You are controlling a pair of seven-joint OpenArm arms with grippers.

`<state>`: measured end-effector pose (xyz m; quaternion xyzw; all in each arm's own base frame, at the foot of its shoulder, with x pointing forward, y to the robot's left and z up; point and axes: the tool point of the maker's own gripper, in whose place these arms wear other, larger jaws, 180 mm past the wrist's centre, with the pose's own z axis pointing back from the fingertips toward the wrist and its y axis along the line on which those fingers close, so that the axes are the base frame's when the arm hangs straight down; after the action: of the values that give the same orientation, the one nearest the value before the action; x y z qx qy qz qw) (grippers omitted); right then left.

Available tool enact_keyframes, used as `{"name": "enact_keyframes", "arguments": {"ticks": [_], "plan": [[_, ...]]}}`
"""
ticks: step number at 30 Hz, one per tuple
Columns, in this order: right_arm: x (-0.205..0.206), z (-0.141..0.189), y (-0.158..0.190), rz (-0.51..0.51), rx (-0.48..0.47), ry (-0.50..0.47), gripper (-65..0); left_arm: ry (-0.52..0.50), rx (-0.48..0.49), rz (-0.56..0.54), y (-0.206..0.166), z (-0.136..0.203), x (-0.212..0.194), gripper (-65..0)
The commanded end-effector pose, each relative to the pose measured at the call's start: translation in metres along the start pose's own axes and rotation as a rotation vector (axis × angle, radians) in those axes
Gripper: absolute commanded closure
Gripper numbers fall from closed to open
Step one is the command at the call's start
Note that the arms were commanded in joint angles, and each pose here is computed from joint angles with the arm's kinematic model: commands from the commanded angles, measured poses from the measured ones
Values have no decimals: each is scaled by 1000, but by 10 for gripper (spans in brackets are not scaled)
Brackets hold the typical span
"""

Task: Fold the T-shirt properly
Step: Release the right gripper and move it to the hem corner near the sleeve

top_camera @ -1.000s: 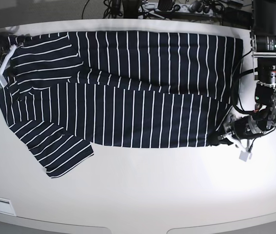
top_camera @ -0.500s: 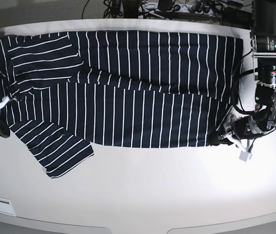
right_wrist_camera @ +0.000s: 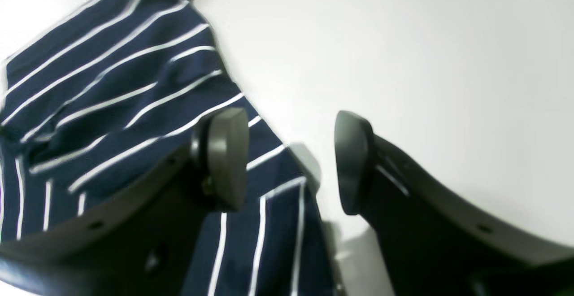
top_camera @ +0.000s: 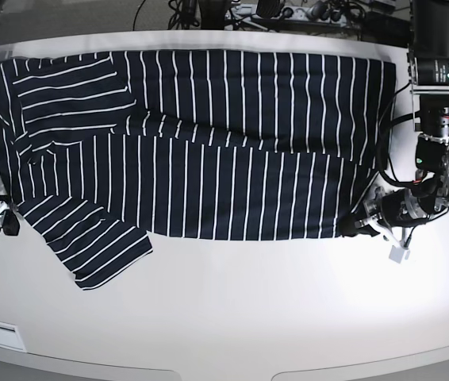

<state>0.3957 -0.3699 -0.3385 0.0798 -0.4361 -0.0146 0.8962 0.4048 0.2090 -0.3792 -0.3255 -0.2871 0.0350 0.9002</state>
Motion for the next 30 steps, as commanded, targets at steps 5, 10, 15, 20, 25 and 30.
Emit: {"name": "enact_keyframes", "arguments": {"ticks": [5, 10, 15, 20, 25, 30], "plan": [[11, -16, 2, -130, 44, 6, -332, 56, 54, -20, 10, 5, -5, 0], [-7, -35, 18, -208, 80, 37, -332, 57, 54, -20, 10, 5, -6, 0], [-19, -44, 44, -194, 160, 60, -332, 58, 54, -20, 10, 5, -6, 0], [-16, -39, 68, -224, 293, 72, -331, 61, 54, -20, 10, 5, -6, 0], [-13, -37, 68, -228, 303, 66, -48, 59, 53, -21, 9, 5, -6, 0], [19, -29, 72, -162, 317, 3, 0, 65, 21, -149, 0, 6, 5, 0]]}}
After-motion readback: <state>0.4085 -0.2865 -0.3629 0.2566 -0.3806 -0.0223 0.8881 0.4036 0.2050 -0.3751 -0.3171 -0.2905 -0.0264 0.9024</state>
